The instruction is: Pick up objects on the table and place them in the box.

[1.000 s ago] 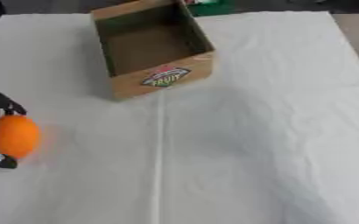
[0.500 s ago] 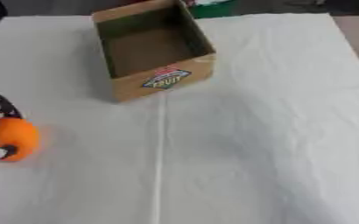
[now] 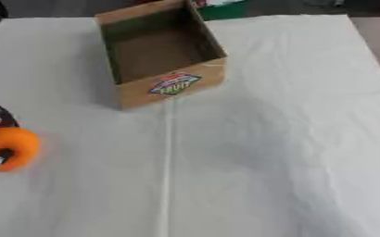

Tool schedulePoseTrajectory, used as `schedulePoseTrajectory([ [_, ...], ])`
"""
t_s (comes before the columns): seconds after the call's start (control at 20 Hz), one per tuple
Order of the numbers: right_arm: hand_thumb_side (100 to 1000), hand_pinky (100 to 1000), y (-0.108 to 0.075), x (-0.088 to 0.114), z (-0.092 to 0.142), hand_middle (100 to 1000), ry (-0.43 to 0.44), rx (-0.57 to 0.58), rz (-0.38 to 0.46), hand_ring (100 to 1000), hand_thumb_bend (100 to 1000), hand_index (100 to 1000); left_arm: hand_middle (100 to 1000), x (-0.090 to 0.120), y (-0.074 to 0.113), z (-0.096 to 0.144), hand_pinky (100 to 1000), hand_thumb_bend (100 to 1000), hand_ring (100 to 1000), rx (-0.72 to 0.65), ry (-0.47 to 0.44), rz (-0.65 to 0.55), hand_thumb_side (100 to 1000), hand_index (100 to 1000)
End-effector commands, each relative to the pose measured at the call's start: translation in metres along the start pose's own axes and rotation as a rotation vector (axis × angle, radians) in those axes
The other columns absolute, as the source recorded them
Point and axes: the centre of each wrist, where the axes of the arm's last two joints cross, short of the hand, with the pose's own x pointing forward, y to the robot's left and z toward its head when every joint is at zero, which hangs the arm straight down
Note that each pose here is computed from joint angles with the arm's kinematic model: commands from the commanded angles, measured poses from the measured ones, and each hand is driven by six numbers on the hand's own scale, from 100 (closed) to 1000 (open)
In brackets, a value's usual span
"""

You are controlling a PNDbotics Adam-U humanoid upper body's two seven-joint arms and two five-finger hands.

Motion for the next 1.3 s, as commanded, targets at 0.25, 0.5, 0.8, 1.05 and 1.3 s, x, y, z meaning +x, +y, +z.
schedulePoseTrajectory([
  [0.25,1000,806,-0.003,0.005,-0.005,713,-0.023,-0.004,0.003,813,100,820,679,-0.008,0.015,0.027,281,100,522,0.110,0.039,0.070,426,775],
  [0.5,1000,806,-0.004,0.005,-0.005,713,-0.022,-0.007,0.004,813,100,821,596,-0.004,0.032,0.051,206,100,458,0.272,0.080,0.057,459,692],
  [0.8,1000,807,-0.004,0.004,-0.005,713,-0.020,-0.011,0.003,813,100,822,584,0.008,0.055,0.077,160,100,425,0.486,0.132,-0.012,464,680],
  [1.05,1000,807,-0.004,0.004,-0.004,713,-0.017,-0.011,0.004,813,100,822,574,0.019,0.075,0.093,133,100,403,0.677,0.172,-0.072,452,671],
  [1.3,1000,806,-0.004,0.004,-0.004,713,-0.016,-0.001,0.002,813,100,822,581,0.030,0.102,0.095,138,100,402,0.864,0.168,-0.107,448,675],
])
